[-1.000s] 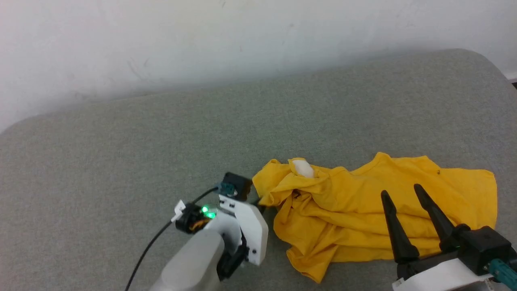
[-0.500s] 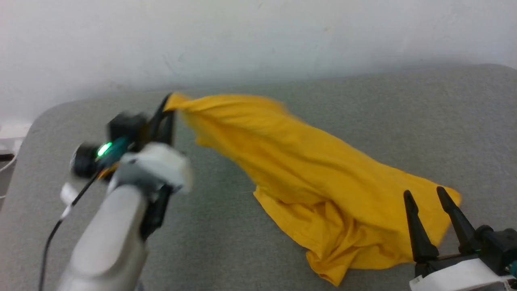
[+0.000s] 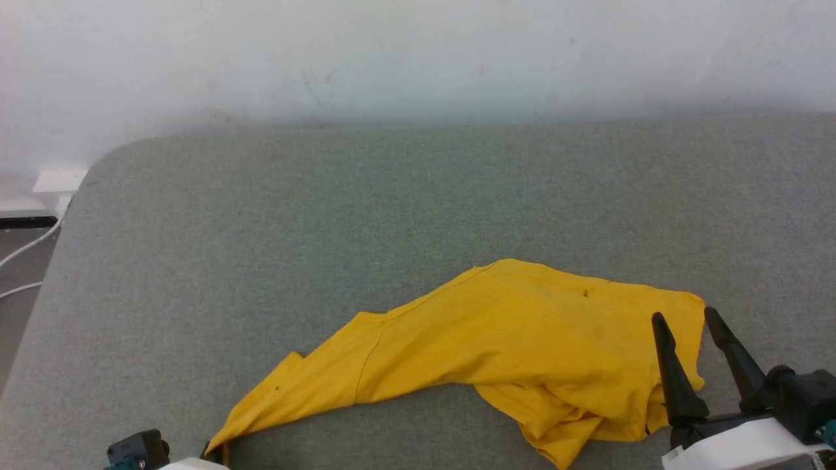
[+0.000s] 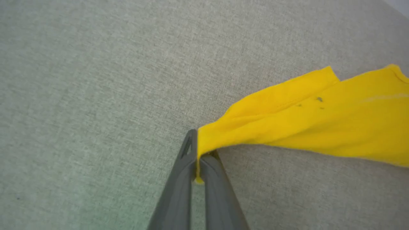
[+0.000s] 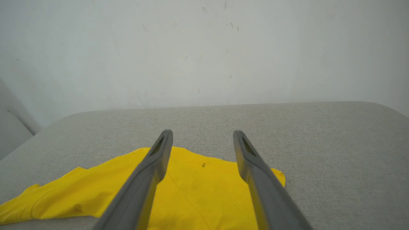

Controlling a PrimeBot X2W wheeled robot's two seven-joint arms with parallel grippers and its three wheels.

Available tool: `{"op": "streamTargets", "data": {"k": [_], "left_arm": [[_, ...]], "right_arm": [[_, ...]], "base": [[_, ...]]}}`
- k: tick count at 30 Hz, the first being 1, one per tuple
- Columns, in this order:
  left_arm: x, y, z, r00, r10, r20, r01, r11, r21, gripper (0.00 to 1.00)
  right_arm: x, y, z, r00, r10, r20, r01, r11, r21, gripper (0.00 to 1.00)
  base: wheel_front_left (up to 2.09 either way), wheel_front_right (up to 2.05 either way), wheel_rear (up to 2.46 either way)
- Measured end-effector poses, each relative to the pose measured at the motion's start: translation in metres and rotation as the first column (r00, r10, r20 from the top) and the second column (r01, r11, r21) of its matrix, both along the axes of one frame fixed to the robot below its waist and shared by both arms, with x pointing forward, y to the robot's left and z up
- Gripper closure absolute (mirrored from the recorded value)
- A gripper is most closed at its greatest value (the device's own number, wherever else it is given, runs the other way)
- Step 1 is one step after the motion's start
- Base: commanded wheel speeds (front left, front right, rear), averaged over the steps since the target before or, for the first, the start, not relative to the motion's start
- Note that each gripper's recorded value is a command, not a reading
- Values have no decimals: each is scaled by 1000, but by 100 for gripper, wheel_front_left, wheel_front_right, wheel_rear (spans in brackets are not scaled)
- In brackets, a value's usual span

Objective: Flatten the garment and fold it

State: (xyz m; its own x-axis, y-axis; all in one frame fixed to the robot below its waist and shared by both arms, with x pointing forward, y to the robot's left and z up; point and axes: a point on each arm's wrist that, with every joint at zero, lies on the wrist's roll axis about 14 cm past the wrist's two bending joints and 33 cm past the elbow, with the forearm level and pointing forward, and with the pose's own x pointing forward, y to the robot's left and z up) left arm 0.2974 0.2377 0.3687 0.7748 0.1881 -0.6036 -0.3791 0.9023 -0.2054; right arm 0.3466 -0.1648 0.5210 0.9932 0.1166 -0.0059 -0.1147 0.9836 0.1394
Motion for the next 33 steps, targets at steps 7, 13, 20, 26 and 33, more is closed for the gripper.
{"op": "streamTargets", "data": {"k": [7,13,20,26,33], "left_arm": [[5,-1,16,996,-27,85,28,1000,-9,0],[25,-4,51,975,-179,135,173,984,51,0],[60,-1,92,938,-312,151,289,945,153,0],[72,-35,90,873,-484,61,473,870,141,0],[90,-85,67,783,-621,-20,621,782,58,0]], "right_arm": [[-1,0,5,1000,2,12,-2,1000,-4,0],[-4,2,9,1000,10,20,-10,1000,-5,0],[-5,-1,8,1000,2,16,-2,1000,-5,0],[-6,-6,3,1000,-15,-4,15,1000,-5,0],[1,-8,-4,999,-23,-29,23,1000,-3,0]], "base": [[0,0,0],[0,0,0],[0,0,0],[0,0,0],[0,0,0]]}}
